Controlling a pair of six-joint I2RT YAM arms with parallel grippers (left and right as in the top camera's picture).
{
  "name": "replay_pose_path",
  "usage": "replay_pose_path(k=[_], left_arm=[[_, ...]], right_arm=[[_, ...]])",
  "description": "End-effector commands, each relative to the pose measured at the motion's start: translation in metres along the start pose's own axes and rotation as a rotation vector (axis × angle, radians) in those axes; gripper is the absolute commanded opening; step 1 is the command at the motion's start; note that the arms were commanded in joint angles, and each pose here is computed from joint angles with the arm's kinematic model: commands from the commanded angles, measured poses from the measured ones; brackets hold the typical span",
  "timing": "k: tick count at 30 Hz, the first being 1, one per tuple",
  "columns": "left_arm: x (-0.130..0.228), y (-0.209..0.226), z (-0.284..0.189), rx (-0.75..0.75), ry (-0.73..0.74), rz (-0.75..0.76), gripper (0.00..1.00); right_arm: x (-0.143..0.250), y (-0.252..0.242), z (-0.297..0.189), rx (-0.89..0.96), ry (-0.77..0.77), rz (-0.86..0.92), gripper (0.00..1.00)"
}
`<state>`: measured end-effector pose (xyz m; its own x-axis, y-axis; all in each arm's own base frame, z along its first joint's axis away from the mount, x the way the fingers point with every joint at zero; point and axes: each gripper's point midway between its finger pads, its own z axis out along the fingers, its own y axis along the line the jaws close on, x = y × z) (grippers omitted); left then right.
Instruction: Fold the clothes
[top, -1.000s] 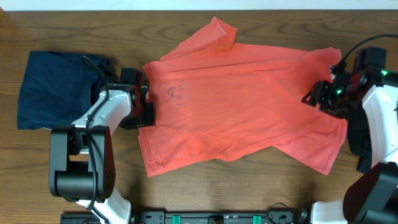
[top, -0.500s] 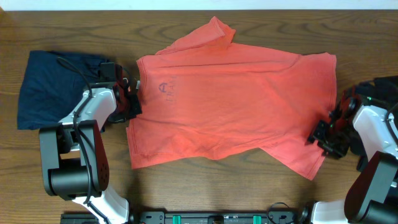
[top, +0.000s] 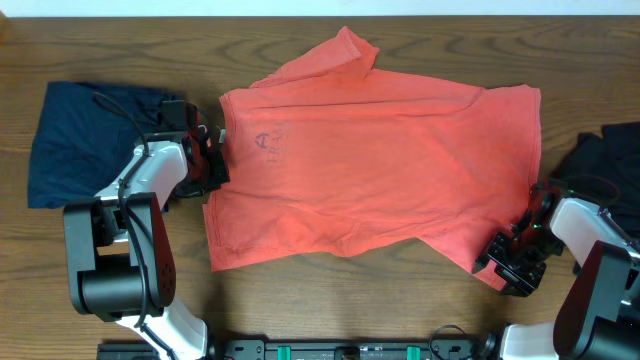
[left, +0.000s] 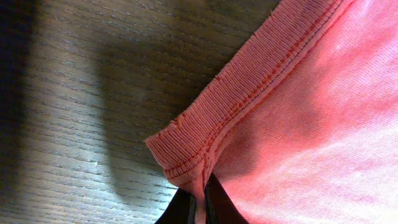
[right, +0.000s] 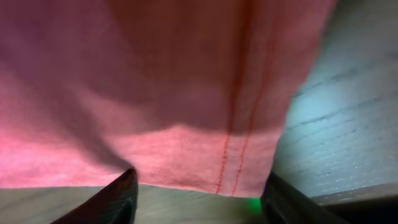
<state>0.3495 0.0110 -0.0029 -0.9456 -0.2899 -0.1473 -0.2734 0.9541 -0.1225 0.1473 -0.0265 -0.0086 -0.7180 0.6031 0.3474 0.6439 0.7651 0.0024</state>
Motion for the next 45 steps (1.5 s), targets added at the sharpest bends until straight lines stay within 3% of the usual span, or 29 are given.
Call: replay_pose_path(k=[1,3,16,17,18,20,22,26,31,38,45], left_arm=[[-0.002,-0.002,0.004,0.005,0.008,-0.001,0.06],[-0.002,-0.002,0.004,0.005,0.008,-0.002,0.06],[-0.014,-0.005,0.003,0.016,-0.041,0.007,0.06],[-0.014,-0.005,0.003,0.017,-0.043,0.007,0.06],[-0.015,-0.005,0.003,0.017,-0.045,0.007,0.06],[-0.015,-0.005,0.003,0.017,-0.046,0.007,0.06],[-0.013,-0.005,0.001,0.017,-0.039,0.006,0.16],[-0.003,-0.014,-0.017,0.067,-0.008,0.009,0.42],[0.022,-0.027,-0.055,0.143,0.046,0.003,0.61],[0.079,-0.016,-0.064,0.103,0.238,-0.028,0.63],[0.127,-0.013,-0.036,0.143,0.347,-0.054,0.61]], right_arm=[[-0.006,-0.002,0.007,0.001,-0.025,0.051,0.39],[-0.012,-0.005,0.003,0.020,-0.049,0.072,0.04],[-0.074,-0.061,-0.094,0.117,-0.233,0.265,0.01],[-0.074,-0.061,-0.095,0.108,-0.233,0.265,0.04],[-0.075,-0.062,-0.095,0.106,-0.233,0.265,0.15],[-0.075,-0.063,-0.096,0.109,-0.236,0.262,0.48],[-0.075,-0.061,-0.097,0.097,-0.232,0.253,0.63],[-0.076,-0.051,-0.103,0.048,-0.228,0.191,0.68],[-0.083,-0.019,-0.125,-0.118,-0.270,0.095,0.68],[-0.087,0.032,-0.159,-0.373,-0.379,-0.072,0.68],[-0.085,0.064,-0.165,-0.419,-0.404,-0.173,0.68]])
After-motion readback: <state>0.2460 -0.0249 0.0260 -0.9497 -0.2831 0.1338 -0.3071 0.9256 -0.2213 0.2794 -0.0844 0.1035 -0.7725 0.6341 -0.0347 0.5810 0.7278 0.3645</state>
